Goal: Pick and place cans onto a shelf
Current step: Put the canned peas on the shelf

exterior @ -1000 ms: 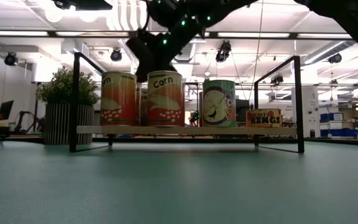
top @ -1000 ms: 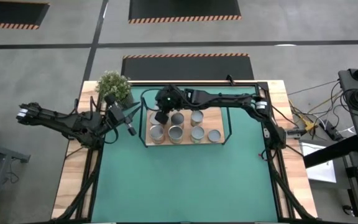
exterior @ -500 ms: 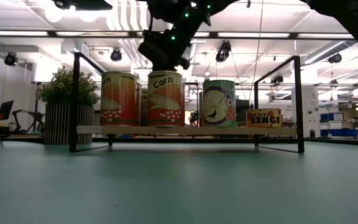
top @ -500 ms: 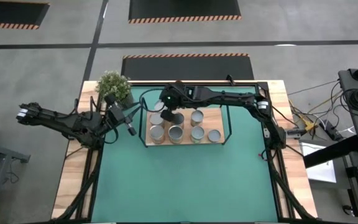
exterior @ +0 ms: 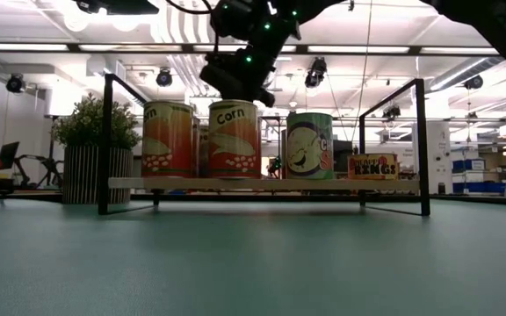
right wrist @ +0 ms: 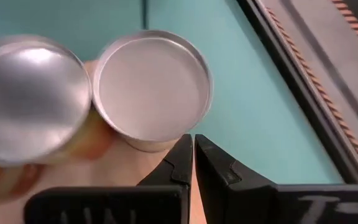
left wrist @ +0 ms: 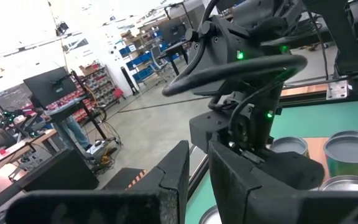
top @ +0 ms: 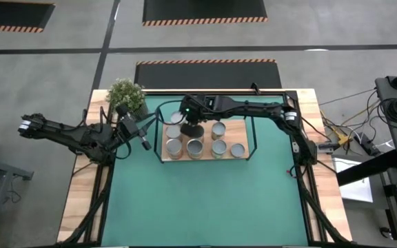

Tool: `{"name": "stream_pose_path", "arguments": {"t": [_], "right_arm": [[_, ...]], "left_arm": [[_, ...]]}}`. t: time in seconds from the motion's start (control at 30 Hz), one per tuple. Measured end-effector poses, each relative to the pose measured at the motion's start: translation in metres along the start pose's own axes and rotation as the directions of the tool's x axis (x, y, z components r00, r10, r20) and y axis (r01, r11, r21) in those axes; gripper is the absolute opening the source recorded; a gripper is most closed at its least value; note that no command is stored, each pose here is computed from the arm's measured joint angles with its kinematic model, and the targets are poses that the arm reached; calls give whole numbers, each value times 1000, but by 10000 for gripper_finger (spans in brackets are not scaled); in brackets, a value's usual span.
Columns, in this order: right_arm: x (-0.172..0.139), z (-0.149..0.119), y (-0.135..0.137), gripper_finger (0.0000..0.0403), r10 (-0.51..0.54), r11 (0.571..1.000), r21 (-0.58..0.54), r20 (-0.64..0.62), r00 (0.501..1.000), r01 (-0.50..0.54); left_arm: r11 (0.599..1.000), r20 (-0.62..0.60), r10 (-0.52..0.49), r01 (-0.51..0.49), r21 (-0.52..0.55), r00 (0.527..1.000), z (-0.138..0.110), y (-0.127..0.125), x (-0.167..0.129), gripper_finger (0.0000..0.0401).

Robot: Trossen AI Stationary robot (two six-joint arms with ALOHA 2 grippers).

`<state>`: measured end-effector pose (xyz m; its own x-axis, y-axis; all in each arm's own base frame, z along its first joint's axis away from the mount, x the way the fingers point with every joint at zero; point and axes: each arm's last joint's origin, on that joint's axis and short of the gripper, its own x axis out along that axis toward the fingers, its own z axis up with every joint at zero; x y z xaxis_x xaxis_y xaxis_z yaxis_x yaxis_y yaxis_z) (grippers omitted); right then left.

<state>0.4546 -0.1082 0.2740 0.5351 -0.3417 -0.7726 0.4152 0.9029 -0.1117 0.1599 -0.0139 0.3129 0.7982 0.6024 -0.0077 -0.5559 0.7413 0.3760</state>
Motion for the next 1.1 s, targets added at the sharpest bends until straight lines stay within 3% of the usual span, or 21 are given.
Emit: {"name": "stream_pose_path", "arguments": {"t": [0.1, 0.8, 1.1], "right_arm": [[5, 3, 2, 9, 47, 999, 5, 32, 998, -47], [7, 11, 4, 9, 47, 999, 9, 124, 991, -49], [-19, 18, 21, 9, 83, 996, -44, 179, 980, -76]], "left_arm": [[1000, 0, 0, 0, 0, 1000, 0, 0, 0, 43], [1000, 0, 0, 0, 0, 1000, 0, 0, 0, 43], [1000, 0, 0, 0, 0, 1000, 0, 0, 0, 43]]}}
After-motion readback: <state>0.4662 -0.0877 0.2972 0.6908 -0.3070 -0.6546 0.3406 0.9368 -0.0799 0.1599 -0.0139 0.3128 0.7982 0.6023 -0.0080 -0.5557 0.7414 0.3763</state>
